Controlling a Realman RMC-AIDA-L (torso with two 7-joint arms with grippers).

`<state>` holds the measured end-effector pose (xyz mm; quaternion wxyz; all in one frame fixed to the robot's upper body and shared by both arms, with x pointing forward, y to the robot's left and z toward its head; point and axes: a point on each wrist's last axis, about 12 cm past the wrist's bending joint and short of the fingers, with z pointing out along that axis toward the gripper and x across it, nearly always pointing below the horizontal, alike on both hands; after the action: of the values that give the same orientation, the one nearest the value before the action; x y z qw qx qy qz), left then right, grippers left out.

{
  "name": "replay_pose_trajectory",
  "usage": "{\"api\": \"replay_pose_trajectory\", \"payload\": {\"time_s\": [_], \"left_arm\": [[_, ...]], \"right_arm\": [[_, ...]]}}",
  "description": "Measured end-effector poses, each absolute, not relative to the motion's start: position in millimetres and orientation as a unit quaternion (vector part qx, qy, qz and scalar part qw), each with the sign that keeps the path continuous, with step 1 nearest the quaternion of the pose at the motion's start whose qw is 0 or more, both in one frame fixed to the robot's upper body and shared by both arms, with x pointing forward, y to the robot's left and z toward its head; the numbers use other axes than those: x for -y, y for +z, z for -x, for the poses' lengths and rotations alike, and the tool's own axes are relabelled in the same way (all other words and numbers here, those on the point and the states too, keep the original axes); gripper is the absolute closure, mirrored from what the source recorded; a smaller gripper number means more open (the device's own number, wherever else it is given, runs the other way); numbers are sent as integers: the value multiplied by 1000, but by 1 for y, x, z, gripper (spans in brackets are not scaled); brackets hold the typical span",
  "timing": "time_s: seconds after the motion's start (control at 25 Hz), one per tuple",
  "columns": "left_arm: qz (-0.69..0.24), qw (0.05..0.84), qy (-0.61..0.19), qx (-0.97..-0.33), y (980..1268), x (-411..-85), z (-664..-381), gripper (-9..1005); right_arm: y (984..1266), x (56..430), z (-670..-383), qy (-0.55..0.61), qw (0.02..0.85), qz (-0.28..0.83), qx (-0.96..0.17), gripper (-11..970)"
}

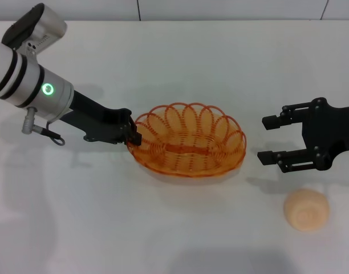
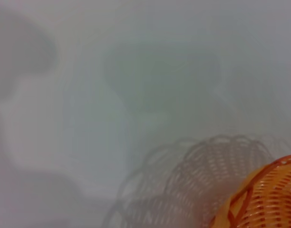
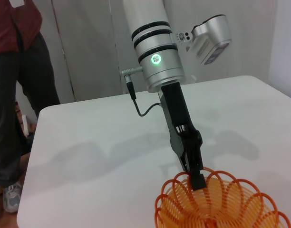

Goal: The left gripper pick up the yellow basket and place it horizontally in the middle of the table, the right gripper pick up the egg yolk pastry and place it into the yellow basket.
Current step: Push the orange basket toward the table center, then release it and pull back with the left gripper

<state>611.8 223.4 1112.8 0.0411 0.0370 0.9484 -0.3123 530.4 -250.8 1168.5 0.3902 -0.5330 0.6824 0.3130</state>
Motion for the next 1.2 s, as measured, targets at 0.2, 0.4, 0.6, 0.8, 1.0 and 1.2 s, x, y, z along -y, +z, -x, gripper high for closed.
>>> {"api": "replay_pose_trajectory", "payload": {"time_s": [0.2, 0.4, 0.6, 0.8, 1.0, 1.2], "left_arm": [[-35, 38, -314, -948, 1110, -224, -610, 799], [-36, 34, -317, -947, 1109, -221, -608, 790], [-36, 32, -320, -946, 1108, -219, -607, 782], [-35, 39, -339, -939, 1107, -220, -605, 773], [-30, 47, -355, -933, 1109, -226, -605, 585], [-39, 57, -368, -927, 1115, -230, -606, 424]], "right_arm": [[1168, 251, -530, 313, 390, 536, -680, 295], [1168, 250, -530, 313, 391, 536, -680, 295], [1168, 250, -530, 313, 391, 537, -679, 295], [1168, 250, -530, 313, 391, 537, -679, 295], [1168, 250, -530, 313, 391, 536, -680, 296], [1168, 251, -530, 313, 391, 536, -680, 296]]}}
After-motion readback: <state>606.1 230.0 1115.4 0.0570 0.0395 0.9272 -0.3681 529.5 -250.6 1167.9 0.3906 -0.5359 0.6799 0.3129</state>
